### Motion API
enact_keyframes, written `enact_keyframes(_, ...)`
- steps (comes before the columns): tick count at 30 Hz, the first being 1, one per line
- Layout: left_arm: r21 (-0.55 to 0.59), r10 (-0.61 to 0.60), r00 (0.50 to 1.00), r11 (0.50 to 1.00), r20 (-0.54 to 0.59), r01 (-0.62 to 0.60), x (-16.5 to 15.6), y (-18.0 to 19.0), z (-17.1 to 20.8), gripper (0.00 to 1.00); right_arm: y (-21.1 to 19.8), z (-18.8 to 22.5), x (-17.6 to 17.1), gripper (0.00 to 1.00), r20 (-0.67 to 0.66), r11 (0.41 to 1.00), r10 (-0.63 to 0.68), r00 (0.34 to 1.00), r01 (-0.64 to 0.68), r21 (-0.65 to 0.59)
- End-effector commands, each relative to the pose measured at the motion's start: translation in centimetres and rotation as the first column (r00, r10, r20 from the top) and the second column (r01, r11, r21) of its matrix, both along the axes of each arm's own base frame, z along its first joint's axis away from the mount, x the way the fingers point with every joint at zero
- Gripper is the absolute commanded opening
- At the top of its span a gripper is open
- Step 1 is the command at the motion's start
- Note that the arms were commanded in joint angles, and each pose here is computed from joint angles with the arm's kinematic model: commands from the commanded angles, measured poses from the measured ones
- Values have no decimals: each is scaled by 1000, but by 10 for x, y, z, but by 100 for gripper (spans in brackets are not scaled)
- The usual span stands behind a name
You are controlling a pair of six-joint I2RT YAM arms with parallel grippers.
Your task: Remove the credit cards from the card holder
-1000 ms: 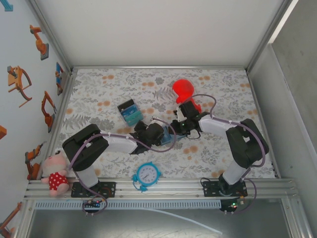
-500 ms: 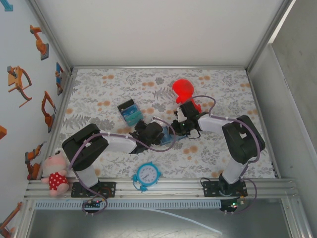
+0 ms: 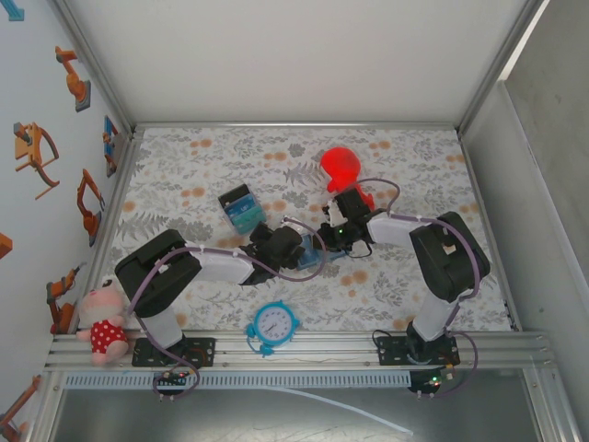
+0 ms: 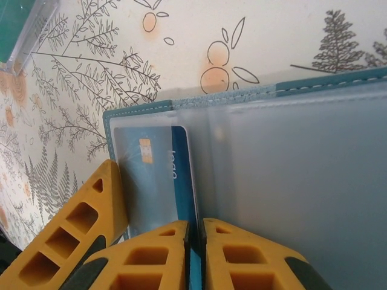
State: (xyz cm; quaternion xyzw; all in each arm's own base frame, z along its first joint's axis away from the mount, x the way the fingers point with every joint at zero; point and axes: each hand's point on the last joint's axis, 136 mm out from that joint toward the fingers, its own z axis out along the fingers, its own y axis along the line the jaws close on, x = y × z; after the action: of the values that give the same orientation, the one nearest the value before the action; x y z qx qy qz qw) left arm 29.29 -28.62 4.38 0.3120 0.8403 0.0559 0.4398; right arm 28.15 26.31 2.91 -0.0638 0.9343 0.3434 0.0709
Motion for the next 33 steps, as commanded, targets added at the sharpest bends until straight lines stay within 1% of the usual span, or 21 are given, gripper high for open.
enact_keyframes(1, 70, -25, 999, 997, -45, 28, -5, 7, -12, 97, 4, -3, -9, 11, -41, 999, 12, 999, -10, 44)
enact_keyframes(6, 69, -26, 998, 997, -48, 30, -6, 6, -9, 97, 11, 5, -13, 11, -43, 993, 29, 999, -24, 114)
enact_keyframes(14, 75, -26, 998, 997, -60, 30, -9, 7, -7, 97, 18, 13, -16, 11, -39, 984, 48, 998, -41, 173)
enact_keyframes(17, 68, -24, 998, 997, -65, 29, -12, 7, -5, 97, 20, 16, -18, 13, -42, 980, 57, 998, -47, 195)
enact_keyframes(24, 60, -21, 997, 998, -75, 26, -16, 6, -3, 97, 22, 17, -21, 13, -40, 975, 71, 997, -61, 215)
enact_keyframes(28, 62, -20, 997, 998, -76, 24, -17, 6, -3, 97, 20, 17, -21, 8, -34, 976, 67, 997, -59, 211)
enact_keyframes(33, 76, -11, 997, 997, -71, 16, -17, 10, -3, 97, 16, 15, -18, 6, -22, 983, 50, 999, -45, 180)
